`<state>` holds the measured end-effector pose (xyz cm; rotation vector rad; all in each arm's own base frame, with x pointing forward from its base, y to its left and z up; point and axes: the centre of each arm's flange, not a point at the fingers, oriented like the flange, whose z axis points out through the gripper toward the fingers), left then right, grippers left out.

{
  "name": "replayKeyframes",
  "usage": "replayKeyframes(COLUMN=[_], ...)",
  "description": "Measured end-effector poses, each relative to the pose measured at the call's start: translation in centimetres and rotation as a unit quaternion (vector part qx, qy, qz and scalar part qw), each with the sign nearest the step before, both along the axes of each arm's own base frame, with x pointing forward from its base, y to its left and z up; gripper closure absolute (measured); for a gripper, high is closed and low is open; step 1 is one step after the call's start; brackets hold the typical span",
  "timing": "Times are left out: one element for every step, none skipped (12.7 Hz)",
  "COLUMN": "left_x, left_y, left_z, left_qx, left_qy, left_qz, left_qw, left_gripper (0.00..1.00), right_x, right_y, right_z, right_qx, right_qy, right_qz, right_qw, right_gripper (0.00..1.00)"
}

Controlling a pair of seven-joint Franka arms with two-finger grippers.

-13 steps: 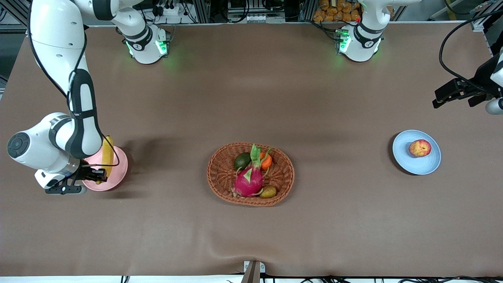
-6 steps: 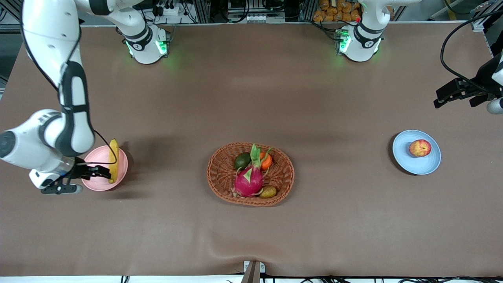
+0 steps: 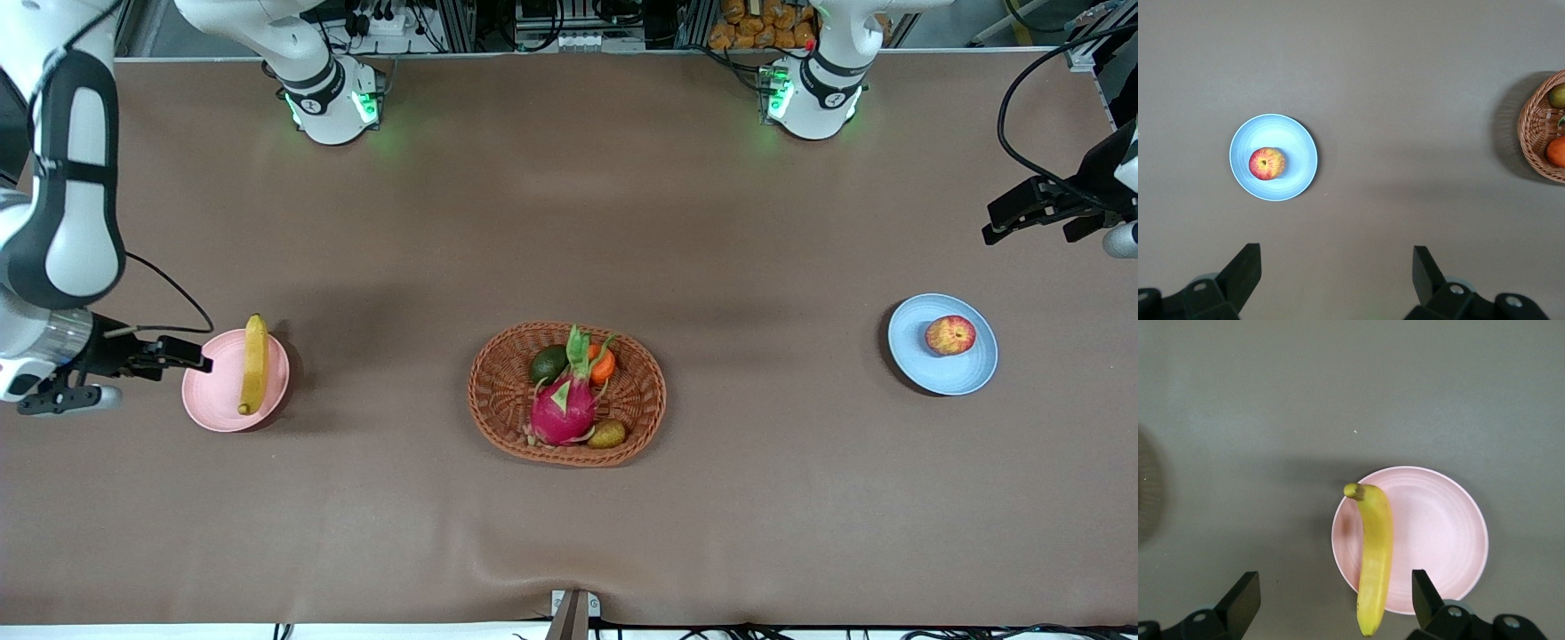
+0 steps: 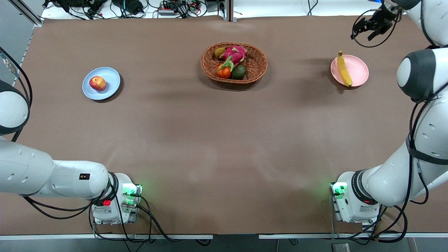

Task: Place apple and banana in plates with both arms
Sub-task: 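Lower the banana onto the pink plate and open the right gripper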

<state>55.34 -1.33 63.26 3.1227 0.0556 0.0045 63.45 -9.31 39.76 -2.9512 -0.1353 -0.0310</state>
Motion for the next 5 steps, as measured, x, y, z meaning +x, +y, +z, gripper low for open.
replayKeyframes(left_x=[0.0,0.0,0.0,0.0,0.0], left_y=[0.0,0.0,0.0,0.0,0.0], left_z=[0.0,0.0,0.0,0.0,0.0], left_qx=[0.0,0.0,0.0,0.0,0.0], left_qy=[0.0,0.0,0.0,0.0,0.0], left_qz=[0.0,0.0,0.0,0.0,-0.002], left_qw=[1.0,1.0,1.0,1.0,1.0], left_gripper=[0.0,0.0,0.0,0.0,0.0], right_x=[-0.3,-0.7,-1.3,-2.1,-3.1], right_y=[0.9,1.9,2.9,3.4,3.4], right_z=[1.7,3.3,5.0,6.9,8.8], right_qx=[-0.015,-0.024,-0.027,-0.028,-0.027], right_qy=[0.004,0.01,0.016,0.02,0.023], right_qz=[0.003,0.003,0.004,0.003,0.001], right_qw=[1.0,1.0,0.999,0.999,0.999], right_gripper=[0.0,0.0,0.0,0.0,0.0])
